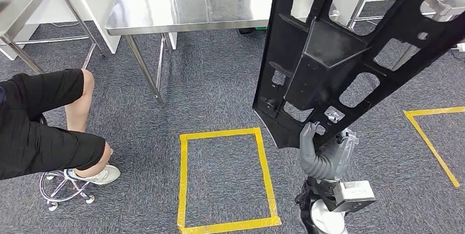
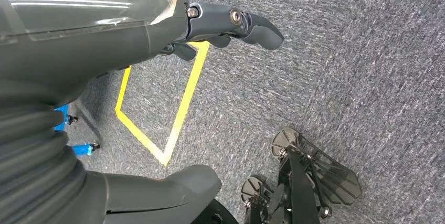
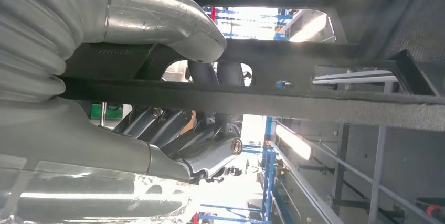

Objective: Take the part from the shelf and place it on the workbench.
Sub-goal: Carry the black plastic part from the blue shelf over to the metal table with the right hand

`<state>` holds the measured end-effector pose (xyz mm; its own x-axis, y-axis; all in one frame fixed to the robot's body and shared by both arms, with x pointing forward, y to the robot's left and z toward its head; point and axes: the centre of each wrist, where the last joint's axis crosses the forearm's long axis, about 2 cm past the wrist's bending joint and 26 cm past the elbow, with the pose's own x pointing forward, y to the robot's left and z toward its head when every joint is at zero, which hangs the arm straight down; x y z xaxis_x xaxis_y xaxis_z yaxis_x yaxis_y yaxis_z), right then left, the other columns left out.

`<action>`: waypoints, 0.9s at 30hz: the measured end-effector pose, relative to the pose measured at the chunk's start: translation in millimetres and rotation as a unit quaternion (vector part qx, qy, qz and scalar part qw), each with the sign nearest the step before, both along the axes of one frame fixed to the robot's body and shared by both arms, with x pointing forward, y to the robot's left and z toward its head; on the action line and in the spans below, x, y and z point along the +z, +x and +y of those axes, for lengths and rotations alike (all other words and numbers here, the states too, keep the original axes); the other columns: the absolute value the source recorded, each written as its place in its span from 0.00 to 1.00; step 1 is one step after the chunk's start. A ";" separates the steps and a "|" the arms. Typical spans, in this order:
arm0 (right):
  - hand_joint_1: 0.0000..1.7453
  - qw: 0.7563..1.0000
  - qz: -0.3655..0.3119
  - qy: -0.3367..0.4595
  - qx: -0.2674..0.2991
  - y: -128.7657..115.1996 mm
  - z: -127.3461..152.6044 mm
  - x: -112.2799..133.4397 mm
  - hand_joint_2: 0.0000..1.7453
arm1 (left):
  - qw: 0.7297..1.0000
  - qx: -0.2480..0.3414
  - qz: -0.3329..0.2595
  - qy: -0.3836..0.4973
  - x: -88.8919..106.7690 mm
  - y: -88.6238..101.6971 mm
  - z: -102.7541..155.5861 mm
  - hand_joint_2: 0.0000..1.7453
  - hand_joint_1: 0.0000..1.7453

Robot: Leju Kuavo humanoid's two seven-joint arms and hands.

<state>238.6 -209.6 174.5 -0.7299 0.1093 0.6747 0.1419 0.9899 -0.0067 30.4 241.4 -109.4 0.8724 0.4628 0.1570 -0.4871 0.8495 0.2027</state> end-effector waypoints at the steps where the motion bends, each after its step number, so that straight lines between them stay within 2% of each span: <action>1: 1.00 1.000 0.000 0.000 0.000 0.0 0.0 0.0 1.00 | 1.000 0.000 0.000 0.000 0.0 0.0 0.0 1.00 0.00; 19: 1.00 1.000 0.006 -0.002 0.001 -4.2 -4.1 -4.3 1.00 | 1.000 0.000 0.005 0.007 0.2 -0.2 -0.5 1.00 0.00; 27: 1.00 1.000 0.019 -0.002 -0.023 -27.8 -37.8 -24.4 1.00 | 1.000 -0.023 -0.018 -0.009 -0.1 -0.6 -1.9 1.00 0.00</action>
